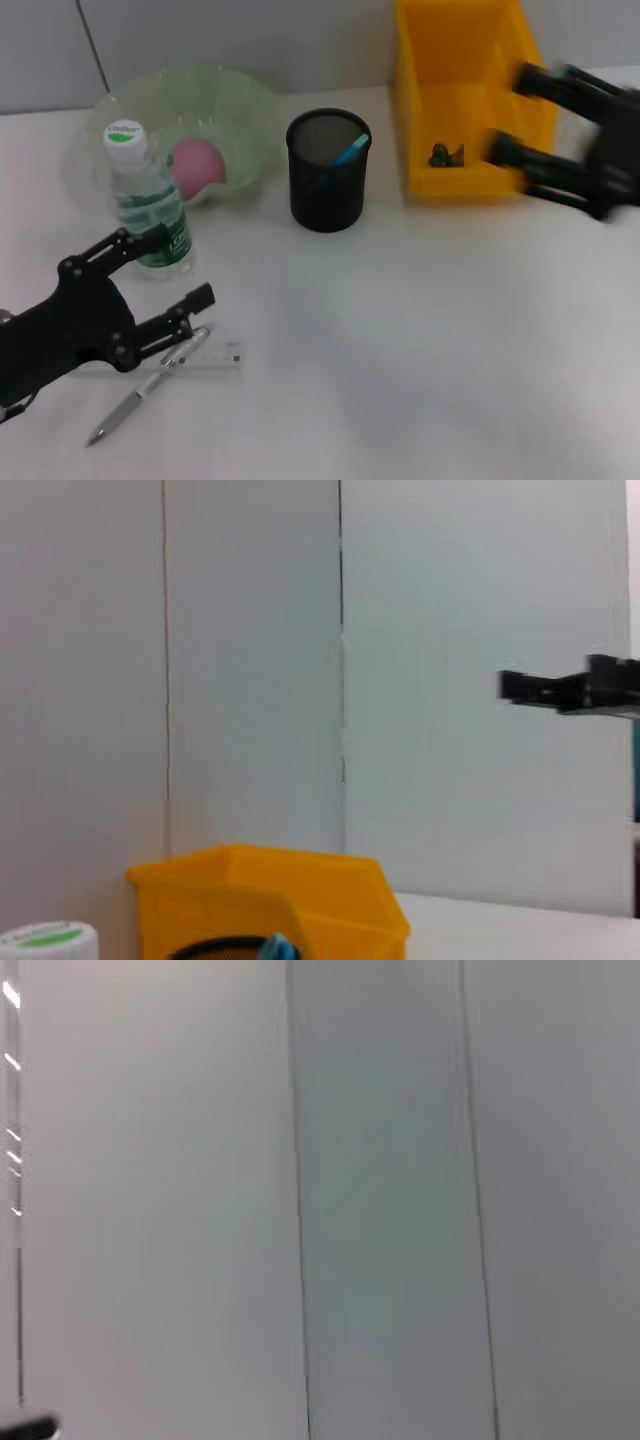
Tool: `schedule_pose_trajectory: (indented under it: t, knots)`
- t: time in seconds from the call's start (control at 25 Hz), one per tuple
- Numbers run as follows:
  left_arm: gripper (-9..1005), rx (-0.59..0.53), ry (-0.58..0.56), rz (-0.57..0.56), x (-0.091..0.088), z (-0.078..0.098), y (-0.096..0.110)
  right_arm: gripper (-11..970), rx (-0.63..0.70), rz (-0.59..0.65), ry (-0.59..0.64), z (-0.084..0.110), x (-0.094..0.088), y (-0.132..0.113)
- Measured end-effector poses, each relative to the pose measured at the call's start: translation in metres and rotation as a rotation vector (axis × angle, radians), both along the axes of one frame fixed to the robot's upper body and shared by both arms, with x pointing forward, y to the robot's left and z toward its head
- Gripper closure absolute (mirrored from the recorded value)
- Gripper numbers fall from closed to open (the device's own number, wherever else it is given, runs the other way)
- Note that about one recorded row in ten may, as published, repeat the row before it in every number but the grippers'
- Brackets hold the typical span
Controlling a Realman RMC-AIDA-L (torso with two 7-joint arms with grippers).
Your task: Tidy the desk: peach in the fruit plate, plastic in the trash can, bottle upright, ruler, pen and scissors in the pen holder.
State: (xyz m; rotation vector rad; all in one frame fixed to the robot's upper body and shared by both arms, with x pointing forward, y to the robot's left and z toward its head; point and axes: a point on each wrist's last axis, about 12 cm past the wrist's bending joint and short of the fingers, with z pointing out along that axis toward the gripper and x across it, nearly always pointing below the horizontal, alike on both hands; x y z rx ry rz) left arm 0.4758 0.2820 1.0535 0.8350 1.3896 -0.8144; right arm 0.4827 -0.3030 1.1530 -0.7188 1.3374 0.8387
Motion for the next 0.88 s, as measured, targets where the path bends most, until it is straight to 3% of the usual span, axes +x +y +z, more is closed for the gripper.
schedule_pose_trajectory:
  t: [0.04,0.08,0.2,0.24,0.28,0.32,0.48,0.52,0.56,0.64,0.8,0.84,0.88]
  knots:
    - [214,0.018,0.028,-0.019,0.002,0.001,0.000,147,0.002,0.012,0.005,-0.020,-0.012,-0.025]
    - [214,0.018,0.028,-0.019,0.002,0.001,0.000,148,0.002,0.012,0.005,-0.020,-0.012,-0.025]
    - [214,0.038,0.051,-0.034,0.004,0.002,0.000,150,-0.007,0.022,0.009,-0.048,-0.030,-0.043]
    - [214,0.099,0.096,-0.070,0.009,0.005,0.000,151,-0.019,0.025,0.040,-0.060,-0.039,-0.046]
    - [214,0.099,0.096,-0.070,0.009,0.005,0.000,151,-0.019,0.025,0.040,-0.060,-0.039,-0.046]
    - [214,0.169,0.128,-0.107,0.013,0.009,0.001,152,-0.044,0.029,0.071,-0.065,-0.041,-0.047]
    - [214,0.169,0.128,-0.107,0.013,0.009,0.001,155,-0.080,0.051,0.122,-0.070,-0.044,-0.050]
    - [214,0.277,0.170,-0.165,0.023,0.020,-0.003,156,-0.085,0.055,0.134,-0.071,-0.045,-0.051]
    - [214,0.277,0.170,-0.165,0.023,0.020,-0.003,157,-0.088,0.056,0.143,-0.072,-0.046,-0.052]
    - [214,0.443,0.176,-0.250,0.040,0.036,-0.021,158,-0.092,0.046,0.159,-0.074,-0.051,-0.056]
    - [215,0.443,0.176,-0.250,0.040,0.036,-0.021,161,-0.095,0.038,0.174,-0.077,-0.055,-0.059]
    - [215,0.601,0.176,-0.318,0.062,0.048,-0.044,162,-0.095,0.039,0.183,-0.078,-0.057,-0.059]
    - [215,0.601,0.176,-0.318,0.062,0.048,-0.044,163,-0.095,0.039,0.183,-0.078,-0.057,-0.059]
